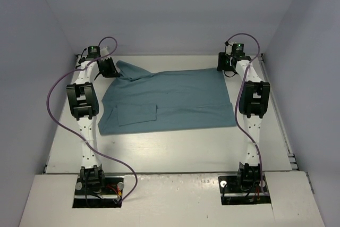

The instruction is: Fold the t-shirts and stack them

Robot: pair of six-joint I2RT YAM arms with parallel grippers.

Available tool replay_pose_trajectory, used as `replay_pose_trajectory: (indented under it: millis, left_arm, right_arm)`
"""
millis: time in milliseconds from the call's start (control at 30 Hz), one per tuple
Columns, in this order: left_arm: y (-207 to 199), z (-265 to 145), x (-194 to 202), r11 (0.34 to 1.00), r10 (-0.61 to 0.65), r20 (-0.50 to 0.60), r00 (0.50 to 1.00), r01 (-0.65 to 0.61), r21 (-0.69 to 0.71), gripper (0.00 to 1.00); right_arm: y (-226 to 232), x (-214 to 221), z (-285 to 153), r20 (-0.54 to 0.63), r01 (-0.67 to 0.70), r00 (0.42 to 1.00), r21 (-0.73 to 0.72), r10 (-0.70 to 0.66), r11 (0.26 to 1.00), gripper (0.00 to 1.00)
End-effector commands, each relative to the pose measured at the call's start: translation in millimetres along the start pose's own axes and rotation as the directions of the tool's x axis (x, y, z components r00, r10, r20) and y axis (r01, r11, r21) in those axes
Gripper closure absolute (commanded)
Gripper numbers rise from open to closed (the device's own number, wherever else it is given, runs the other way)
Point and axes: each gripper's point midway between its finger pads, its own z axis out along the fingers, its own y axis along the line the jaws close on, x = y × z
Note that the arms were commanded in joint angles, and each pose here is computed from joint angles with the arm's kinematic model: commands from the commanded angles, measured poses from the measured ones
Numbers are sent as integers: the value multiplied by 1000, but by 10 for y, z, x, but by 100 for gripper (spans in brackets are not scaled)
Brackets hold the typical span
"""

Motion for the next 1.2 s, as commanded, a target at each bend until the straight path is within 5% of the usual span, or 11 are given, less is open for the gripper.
replay_pose_trajectory:
  millis: [0,467,700,900,1167]
  left_arm:
    - [-171,-214,-316,998,35,92,995,-39,39,100]
    - [-171,-210,-293,998,29,86,996,-33,45,100]
    - [-180,-213,-297,998,27,86,996,-31,53,100]
    - [-215,-298,-393,997,16,110,994,-24,76,100]
    - [-306,-537,-588,994,16,163,986,-33,105,100]
  right_arm:
    - [-39,-368,-96,95,36,995,-2,-36,999,48]
    - [248,-138,55,57,57,997,-181,-47,982,52]
    - [226,-134,75,57,51,998,-174,-42,983,68]
    - [184,-402,-14,118,71,992,-152,-53,986,100]
    - [169,-709,-302,183,95,981,-137,-70,986,100]
